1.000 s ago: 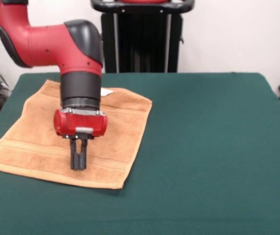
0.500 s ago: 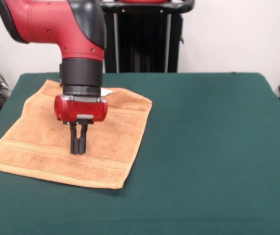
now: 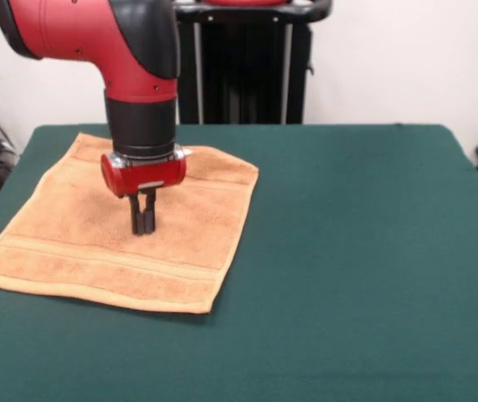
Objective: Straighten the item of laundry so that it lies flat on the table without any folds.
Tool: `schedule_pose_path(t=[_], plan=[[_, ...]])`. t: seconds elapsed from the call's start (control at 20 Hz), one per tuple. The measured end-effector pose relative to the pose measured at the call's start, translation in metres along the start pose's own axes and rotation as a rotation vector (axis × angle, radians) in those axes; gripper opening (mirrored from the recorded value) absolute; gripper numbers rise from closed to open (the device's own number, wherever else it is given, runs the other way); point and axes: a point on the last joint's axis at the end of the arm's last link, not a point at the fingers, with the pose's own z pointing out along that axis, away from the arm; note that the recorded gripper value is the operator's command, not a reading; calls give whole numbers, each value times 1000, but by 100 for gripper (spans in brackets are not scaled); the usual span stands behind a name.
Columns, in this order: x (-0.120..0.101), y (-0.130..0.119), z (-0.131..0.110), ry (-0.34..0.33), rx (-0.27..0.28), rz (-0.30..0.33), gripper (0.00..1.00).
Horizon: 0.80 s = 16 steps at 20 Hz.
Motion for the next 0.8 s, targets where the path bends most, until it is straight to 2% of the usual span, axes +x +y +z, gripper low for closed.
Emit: schedule_pose_path(t=[0.3, 0.8], plan=[[15, 4, -4, 95, -53, 3, 0], [25, 7, -9, 119, -61, 5, 0]])
